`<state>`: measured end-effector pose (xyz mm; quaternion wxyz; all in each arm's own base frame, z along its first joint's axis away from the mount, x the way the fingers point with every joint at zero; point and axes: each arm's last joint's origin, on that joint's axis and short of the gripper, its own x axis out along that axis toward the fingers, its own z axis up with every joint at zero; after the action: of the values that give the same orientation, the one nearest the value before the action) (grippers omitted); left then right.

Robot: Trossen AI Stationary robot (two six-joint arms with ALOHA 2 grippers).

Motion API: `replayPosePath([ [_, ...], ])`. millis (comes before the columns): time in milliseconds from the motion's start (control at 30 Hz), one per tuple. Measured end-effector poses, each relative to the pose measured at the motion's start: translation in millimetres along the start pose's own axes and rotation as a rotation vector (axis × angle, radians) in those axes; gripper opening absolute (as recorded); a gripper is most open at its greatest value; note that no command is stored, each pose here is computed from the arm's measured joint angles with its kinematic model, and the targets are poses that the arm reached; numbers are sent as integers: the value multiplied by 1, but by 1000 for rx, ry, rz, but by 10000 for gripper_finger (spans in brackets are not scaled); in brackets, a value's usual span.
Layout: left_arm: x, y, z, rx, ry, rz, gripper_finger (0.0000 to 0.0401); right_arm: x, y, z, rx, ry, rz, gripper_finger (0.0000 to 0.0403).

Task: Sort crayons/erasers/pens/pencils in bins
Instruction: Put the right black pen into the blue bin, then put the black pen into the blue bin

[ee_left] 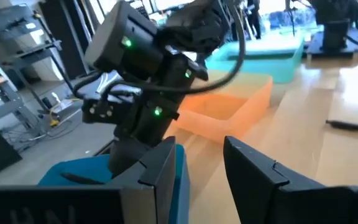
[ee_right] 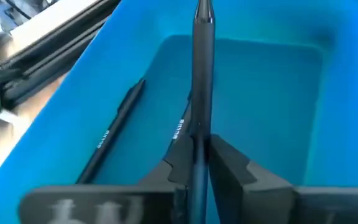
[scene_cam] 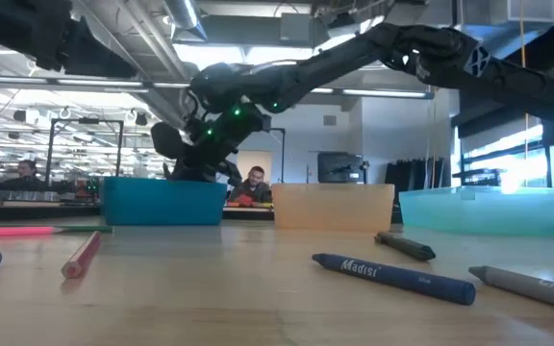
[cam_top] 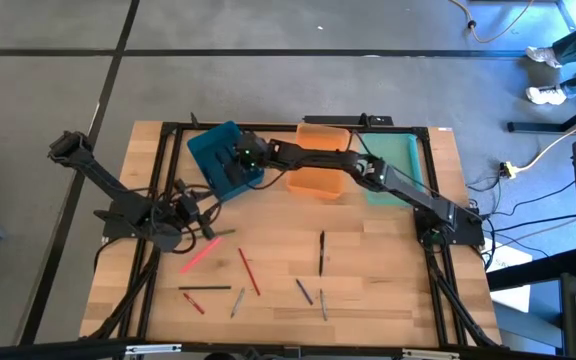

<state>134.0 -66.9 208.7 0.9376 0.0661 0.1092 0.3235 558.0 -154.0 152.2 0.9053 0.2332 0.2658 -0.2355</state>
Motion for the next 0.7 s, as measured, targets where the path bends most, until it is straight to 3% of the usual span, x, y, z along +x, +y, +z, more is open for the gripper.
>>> replayPosePath([
  [167,0,1,-4,76,22,-8,128,0,-2,-4,5,45,-18,96],
  [433,1,2,-5,24,30,-12,134,-6,2,3,-105,36,-18,164],
  [600,1,2,-8,20,36,-9,142,-38,30,22,-271,-46,-77,177],
  [700,4,4,-14,6,50,-2,147,-64,45,20,-340,49,-144,176],
])
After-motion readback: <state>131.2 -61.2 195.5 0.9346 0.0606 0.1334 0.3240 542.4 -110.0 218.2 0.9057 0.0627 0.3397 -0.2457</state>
